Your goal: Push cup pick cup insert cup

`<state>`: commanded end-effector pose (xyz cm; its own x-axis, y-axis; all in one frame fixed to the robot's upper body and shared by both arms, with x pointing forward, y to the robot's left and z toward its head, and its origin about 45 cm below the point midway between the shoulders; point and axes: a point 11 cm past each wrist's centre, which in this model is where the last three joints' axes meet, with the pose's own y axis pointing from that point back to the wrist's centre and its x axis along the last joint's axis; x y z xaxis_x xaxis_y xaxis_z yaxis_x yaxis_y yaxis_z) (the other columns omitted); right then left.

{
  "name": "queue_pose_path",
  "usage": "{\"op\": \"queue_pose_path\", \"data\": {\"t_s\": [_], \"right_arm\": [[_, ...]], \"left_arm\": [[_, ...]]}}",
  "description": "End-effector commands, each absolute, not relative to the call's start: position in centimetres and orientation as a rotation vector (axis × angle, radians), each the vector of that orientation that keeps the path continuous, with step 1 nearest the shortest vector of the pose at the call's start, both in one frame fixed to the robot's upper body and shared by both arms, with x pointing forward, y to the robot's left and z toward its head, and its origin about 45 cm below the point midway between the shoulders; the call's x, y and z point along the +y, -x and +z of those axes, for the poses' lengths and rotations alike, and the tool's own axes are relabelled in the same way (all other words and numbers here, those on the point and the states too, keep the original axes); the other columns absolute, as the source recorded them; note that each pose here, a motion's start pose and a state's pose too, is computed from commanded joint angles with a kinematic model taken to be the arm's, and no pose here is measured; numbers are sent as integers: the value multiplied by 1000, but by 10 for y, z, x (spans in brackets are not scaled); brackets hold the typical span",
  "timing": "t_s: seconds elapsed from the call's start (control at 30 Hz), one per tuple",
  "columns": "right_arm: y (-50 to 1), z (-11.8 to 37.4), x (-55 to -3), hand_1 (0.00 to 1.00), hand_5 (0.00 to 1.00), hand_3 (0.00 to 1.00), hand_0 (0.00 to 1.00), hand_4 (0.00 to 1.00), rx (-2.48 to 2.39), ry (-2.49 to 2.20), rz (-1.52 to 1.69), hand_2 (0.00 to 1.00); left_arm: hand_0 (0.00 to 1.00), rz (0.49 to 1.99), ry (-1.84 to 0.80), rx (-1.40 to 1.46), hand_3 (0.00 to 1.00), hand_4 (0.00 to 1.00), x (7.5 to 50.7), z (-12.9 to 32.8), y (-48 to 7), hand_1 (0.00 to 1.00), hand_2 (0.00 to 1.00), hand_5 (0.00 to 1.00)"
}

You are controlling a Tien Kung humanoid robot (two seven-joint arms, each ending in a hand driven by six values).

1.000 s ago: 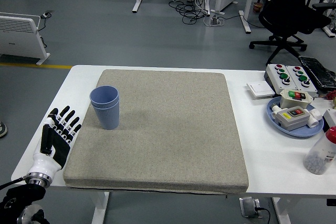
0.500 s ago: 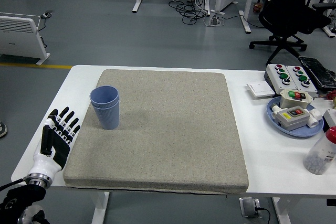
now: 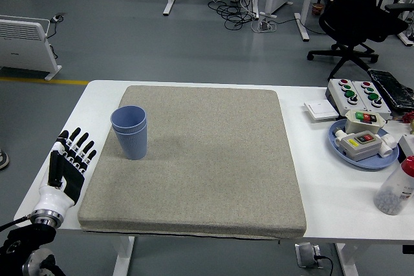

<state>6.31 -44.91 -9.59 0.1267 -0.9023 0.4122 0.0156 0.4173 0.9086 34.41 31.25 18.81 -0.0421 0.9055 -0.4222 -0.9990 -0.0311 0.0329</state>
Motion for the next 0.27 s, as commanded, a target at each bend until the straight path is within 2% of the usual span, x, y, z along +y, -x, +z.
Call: {"op": "queue_pose_path", "data": {"t_s": [0.27], "right_arm": [[-63, -96, -449, 603, 542, 616, 708, 189, -1265, -916, -827, 687]], "left_arm": [[966, 1585, 324, 365, 989, 598, 314, 188, -344, 972, 997, 998]]}}
